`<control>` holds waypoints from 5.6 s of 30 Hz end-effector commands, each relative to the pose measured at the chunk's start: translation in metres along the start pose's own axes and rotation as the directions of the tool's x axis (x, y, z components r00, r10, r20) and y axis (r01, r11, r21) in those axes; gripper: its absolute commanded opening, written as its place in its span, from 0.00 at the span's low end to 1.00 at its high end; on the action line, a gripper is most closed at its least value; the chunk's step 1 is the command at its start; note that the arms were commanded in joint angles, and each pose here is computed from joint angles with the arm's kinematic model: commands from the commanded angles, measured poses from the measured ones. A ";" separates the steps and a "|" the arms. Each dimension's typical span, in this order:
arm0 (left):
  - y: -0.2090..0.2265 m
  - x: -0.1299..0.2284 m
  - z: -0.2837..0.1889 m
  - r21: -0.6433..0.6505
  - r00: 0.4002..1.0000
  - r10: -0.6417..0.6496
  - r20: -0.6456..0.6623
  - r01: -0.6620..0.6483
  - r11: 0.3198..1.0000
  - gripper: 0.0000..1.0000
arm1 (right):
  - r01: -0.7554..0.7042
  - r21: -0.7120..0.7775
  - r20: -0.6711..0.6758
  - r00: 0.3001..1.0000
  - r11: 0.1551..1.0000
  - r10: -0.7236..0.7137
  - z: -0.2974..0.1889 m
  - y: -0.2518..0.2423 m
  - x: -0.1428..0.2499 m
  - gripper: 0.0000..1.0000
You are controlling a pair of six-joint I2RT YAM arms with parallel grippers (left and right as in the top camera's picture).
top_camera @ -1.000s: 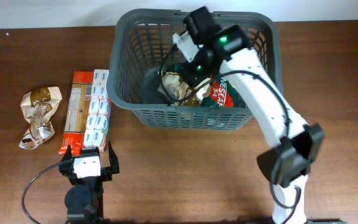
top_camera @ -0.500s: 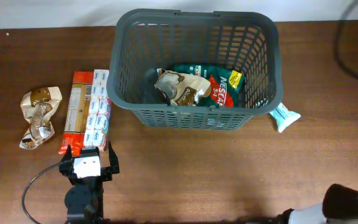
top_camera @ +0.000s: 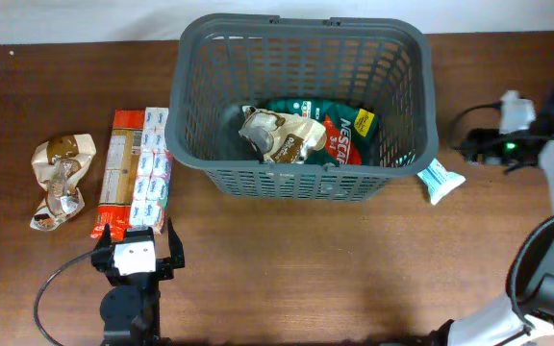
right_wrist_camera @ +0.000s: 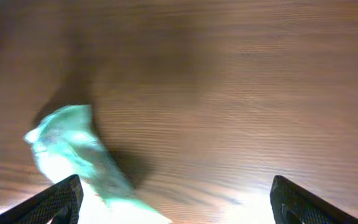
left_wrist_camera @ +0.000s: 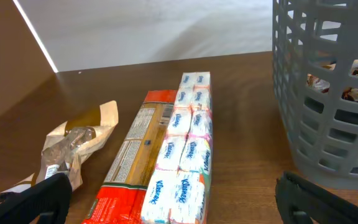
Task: Pack container
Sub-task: 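Lower the right gripper onto the mint-green packet and grasp it, then lift the mint-green packet into the basket and open the right gripper, then reach the left gripper to the Kleenex tissue stack and grasp it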
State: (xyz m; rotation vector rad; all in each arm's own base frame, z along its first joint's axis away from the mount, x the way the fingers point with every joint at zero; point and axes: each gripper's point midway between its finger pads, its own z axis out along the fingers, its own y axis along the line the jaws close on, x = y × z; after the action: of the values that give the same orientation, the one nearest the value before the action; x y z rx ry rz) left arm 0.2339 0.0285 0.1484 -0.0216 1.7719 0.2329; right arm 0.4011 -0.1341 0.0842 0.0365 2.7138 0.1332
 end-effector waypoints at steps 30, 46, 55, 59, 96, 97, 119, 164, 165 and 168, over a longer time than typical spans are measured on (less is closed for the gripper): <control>0.001 0.000 0.000 -0.008 1.000 0.016 0.003 -0.016 1.000 0.99 | 0.231 -0.129 -0.294 0.920 0.964 -0.260 0.073 0.055 0.075 0.73; 0.001 0.001 0.000 -0.008 1.000 0.016 0.002 -0.016 1.000 0.99 | 0.169 -0.179 -0.340 0.914 0.969 -0.222 0.074 0.066 0.098 0.72; 0.001 0.001 0.000 -0.008 1.000 0.016 0.002 -0.016 1.000 0.99 | 0.167 -0.192 -0.320 0.921 0.967 -0.222 0.075 0.069 0.094 0.61; 0.001 0.001 0.000 -0.008 1.000 0.016 0.002 -0.016 1.000 0.99 | 0.175 -0.159 -0.316 0.923 0.972 -0.218 0.076 0.062 0.090 0.13; 0.001 0.001 0.000 -0.008 1.000 0.016 0.002 -0.016 1.000 0.99 | 0.792 -0.148 0.309 0.606 0.592 -0.733 -0.174 0.360 -0.105 0.03; 0.001 0.000 0.000 -0.008 1.000 0.016 0.003 -0.016 1.000 0.99 | 0.803 -0.167 0.291 0.594 0.572 -0.750 -0.162 0.369 -0.098 0.04; 0.001 0.001 0.000 -0.008 1.000 0.016 0.002 -0.016 1.000 0.99 | 0.692 0.103 0.134 0.702 0.714 -0.699 -0.124 0.342 -0.121 0.68; 0.025 -0.041 -0.005 -0.124 0.975 -0.191 -0.116 0.177 0.976 0.99 | -0.552 0.111 0.150 0.831 0.826 0.535 -0.126 -0.082 -0.040 0.99; 0.029 -0.047 -0.001 -0.150 0.971 -0.183 -0.153 0.160 0.976 0.99 | -0.552 0.111 0.150 0.832 0.827 0.535 -0.126 -0.082 -0.040 0.99; 0.036 -0.071 0.014 -0.191 0.953 -0.155 -0.260 0.107 0.976 0.99 | -0.552 0.111 0.150 0.831 0.826 0.535 -0.126 -0.082 -0.040 0.99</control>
State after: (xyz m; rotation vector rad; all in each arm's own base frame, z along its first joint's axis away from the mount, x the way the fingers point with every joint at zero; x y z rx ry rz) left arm 0.2391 0.0456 0.1860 -0.2472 1.9703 0.2240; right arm 0.3838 -0.2317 0.2058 0.8483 2.5206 0.0737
